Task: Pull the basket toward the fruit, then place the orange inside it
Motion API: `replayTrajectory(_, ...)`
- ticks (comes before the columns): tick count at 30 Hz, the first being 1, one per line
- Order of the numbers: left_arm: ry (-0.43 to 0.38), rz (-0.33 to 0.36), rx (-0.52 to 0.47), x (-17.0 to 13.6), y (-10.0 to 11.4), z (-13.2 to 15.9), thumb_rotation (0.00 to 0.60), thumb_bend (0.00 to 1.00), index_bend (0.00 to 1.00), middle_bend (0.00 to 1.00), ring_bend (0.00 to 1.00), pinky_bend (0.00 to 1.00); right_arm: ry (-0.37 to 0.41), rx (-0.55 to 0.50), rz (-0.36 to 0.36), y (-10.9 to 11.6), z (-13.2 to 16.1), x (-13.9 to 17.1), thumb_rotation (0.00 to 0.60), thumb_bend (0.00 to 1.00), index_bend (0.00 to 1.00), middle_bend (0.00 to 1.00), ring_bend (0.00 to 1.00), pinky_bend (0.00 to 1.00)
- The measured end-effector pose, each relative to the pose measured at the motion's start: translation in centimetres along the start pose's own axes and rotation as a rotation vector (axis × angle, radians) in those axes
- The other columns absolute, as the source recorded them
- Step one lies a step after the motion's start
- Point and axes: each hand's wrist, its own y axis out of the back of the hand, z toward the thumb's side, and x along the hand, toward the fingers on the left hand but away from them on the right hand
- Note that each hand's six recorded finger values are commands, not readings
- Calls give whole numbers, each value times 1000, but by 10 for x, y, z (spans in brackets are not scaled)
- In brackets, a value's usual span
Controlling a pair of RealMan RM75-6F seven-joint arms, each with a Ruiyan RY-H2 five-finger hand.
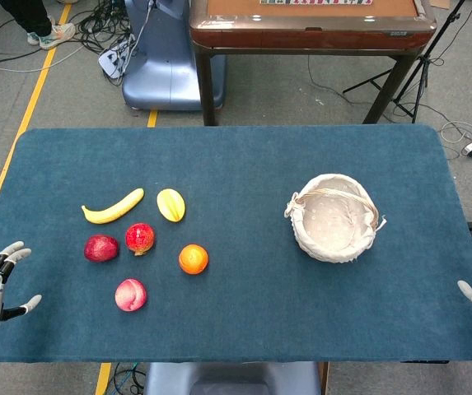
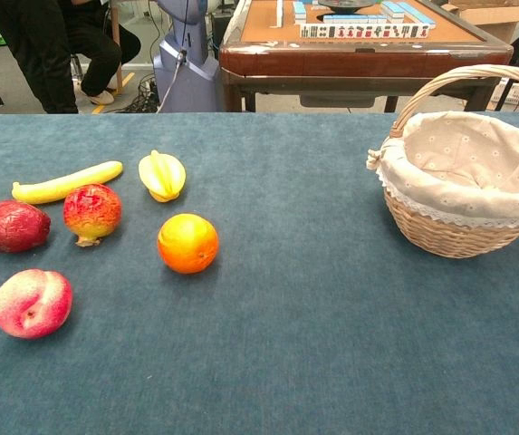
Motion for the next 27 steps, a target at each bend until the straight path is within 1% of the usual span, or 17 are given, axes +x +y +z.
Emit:
replayTrajectory(10, 4, 0, 2, 0, 1, -1, 600, 148, 272, 157, 212, 203, 22, -3, -7, 3, 8, -2, 600, 121, 0, 82, 75, 214)
replayTrajectory(15, 6, 0, 0, 0, 1, -2, 600, 149, 272, 157, 213, 203, 57, -9, 5, 9, 21, -14, 600, 121, 0, 86, 76, 214)
replayTrajectory(19, 5, -2, -2, 0, 0, -2, 600, 148, 272, 157, 213, 203, 94, -11, 34, 11, 40, -31, 600, 121, 0, 94, 75, 214)
replayTrajectory(22, 10, -6, 0, -1, 0, -4, 600, 148, 272, 157, 213, 203, 124, -8, 69, 10, 57, -46, 600, 121, 0, 95, 75, 214)
replayTrajectory(27, 21, -8, 2, -4, 0, -7, 600, 148, 272, 157, 213, 203, 181, -2, 133, 5, 93, -78, 600, 122, 0, 95, 76, 225)
